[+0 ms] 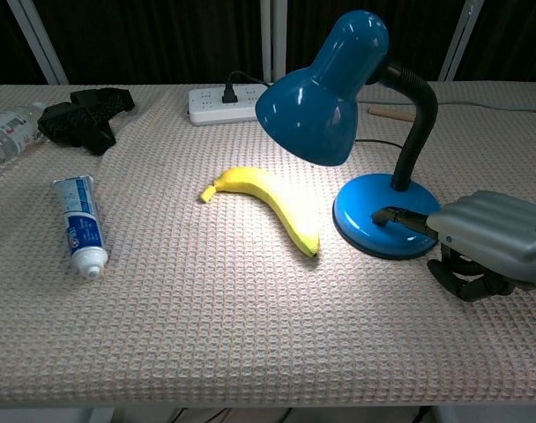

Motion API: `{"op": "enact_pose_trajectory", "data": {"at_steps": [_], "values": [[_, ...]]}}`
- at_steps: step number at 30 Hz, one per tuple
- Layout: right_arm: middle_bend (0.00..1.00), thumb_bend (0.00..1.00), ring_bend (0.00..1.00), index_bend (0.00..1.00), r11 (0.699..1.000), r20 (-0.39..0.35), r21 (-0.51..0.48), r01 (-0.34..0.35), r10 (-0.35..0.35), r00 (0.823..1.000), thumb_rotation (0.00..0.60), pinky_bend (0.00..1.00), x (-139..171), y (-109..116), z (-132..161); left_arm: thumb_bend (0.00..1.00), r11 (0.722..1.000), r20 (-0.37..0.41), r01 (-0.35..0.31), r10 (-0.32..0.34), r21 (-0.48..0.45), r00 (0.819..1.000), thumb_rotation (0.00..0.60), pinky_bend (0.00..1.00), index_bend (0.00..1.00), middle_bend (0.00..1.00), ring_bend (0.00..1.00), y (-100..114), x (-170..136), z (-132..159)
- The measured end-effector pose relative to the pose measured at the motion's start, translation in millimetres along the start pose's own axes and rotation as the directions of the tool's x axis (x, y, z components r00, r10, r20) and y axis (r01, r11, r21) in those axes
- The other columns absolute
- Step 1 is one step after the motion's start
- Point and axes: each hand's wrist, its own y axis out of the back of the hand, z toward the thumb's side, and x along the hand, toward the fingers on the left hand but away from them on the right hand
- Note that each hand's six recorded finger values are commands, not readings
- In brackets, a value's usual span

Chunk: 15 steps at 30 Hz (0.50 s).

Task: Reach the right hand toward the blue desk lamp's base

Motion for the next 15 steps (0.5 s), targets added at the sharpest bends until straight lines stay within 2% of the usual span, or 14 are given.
{"op": "enact_pose_trajectory", "data": {"at_steps": [15], "values": [[1.00,0.61,0.98,0.00,1.000,0.038,0.006,-0.030,0.030,0.999,0.600,0.89,-3.7,-6.6,-5.8,0.12,1.000,-0.003,0.002,-0.002,0.001,1.000,0.600,0.00,0.09,0.00,0.00,-0.1,-0.5,-0.8]]}}
